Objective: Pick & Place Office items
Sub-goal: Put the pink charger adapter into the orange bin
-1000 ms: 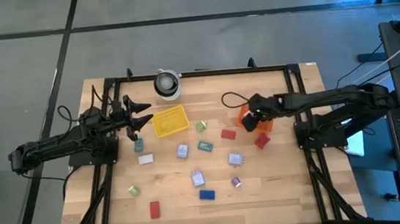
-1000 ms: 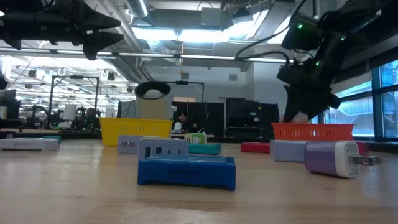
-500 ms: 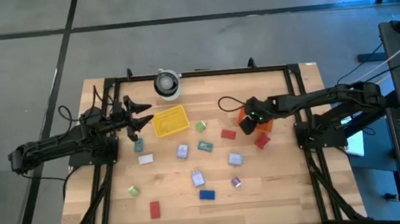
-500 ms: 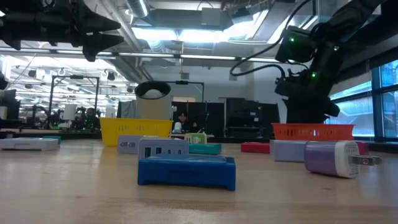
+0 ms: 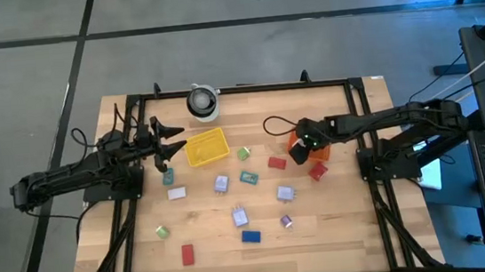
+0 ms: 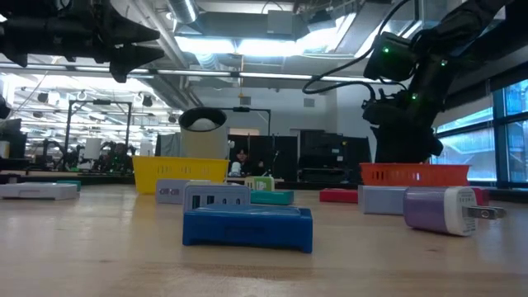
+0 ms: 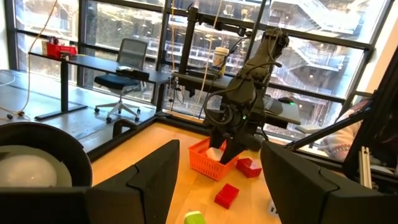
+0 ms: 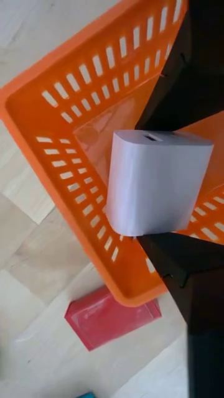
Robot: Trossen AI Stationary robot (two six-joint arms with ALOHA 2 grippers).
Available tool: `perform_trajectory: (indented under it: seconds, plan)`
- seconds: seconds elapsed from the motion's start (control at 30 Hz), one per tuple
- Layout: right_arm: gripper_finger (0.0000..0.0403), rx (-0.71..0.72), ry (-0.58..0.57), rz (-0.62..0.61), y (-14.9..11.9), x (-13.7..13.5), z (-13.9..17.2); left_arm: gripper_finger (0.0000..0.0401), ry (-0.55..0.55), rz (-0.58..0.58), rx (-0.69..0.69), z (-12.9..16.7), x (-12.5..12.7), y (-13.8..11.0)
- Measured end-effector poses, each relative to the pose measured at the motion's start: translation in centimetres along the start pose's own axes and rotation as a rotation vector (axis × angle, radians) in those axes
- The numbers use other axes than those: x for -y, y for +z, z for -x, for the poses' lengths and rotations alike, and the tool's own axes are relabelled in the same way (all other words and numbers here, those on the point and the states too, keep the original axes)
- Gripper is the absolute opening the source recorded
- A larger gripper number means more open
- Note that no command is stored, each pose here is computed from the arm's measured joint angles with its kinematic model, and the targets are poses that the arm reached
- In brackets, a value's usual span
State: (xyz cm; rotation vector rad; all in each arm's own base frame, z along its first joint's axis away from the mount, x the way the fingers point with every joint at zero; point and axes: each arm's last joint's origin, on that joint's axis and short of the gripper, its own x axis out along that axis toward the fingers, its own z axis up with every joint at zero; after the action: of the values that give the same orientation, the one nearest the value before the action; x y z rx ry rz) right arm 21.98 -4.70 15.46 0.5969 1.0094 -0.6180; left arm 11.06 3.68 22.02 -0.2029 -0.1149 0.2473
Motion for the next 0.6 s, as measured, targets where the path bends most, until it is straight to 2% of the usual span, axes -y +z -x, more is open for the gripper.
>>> perform_trajectory:
  seconds: [0.2, 0.43, 0.6]
  plan:
    - [0.0261, 0.028, -0.017, 0.017, 0.7, 0.2, 0.2, 0.0222, 0.000, 0.000, -0.001, 0.0, 0.0, 0.0]
    - [0.0261, 0.048, -0.028, 0.112, 1.1, 0.1, 0.4, 0.0222, -0.005, 0.004, -0.047, 0.0, -0.1, -0.4]
    - [0.0261, 0.055, -0.041, 0.113, 1.2, 0.2, 0.4, 0.0222, -0.004, 0.004, -0.051, 0.0, -0.1, -0.5]
